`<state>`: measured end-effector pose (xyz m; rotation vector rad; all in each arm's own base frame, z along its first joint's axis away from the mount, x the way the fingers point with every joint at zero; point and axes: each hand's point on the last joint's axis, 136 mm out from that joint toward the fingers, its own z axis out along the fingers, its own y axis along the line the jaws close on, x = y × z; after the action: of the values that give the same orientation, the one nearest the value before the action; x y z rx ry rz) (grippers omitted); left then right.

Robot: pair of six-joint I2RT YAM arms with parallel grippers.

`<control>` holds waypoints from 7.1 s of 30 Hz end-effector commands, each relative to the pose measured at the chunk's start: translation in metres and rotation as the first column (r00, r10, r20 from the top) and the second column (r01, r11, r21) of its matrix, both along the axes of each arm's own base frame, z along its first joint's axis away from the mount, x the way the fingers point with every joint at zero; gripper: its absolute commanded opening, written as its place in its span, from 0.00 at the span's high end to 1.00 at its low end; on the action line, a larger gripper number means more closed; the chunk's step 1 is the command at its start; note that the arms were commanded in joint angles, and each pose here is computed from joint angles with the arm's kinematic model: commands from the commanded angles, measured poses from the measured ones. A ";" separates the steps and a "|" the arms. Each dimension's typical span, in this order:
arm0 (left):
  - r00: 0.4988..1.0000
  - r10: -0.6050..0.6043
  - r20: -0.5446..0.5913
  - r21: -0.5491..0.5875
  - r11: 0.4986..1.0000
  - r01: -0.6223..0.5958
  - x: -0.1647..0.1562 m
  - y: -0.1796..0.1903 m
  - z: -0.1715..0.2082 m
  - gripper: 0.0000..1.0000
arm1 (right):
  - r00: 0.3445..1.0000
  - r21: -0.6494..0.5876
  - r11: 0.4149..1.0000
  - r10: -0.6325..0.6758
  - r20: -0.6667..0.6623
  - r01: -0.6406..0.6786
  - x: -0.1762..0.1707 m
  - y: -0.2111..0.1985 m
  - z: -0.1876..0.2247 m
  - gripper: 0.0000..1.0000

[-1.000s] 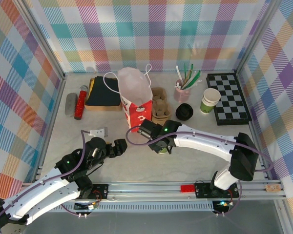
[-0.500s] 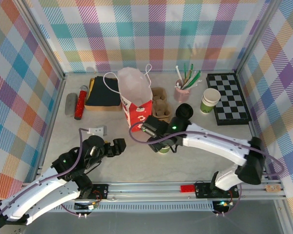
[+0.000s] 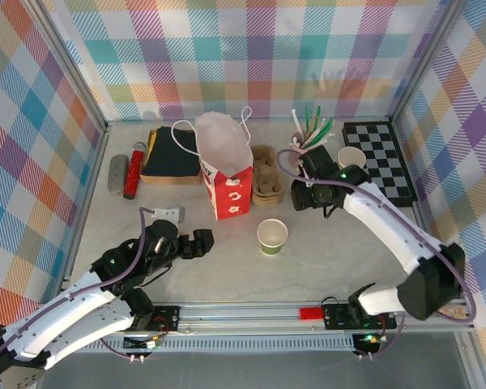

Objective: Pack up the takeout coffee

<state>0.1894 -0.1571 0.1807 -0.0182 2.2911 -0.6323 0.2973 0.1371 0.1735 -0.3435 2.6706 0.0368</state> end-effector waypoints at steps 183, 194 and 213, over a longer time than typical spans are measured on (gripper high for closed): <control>0.998 0.056 0.042 0.015 0.998 -0.056 -0.014 0.033 -0.008 0.07 | 0.861 0.208 0.835 -0.492 -0.133 0.509 0.115 -0.071 -0.092 0.88; 0.997 0.057 0.048 0.012 0.998 -0.058 -0.015 0.034 -0.007 0.08 | 0.868 0.229 0.837 -0.481 -0.123 0.496 0.115 -0.068 -0.080 0.90; 0.996 0.060 0.062 0.008 0.998 -0.060 -0.015 0.037 -0.001 0.07 | 0.882 0.219 0.856 -0.466 -0.067 0.469 0.122 -0.072 -0.042 0.90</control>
<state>0.1736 -0.1240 0.1698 -0.0639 2.2533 -0.5886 0.4194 0.0676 0.1097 0.4084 2.6773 0.1977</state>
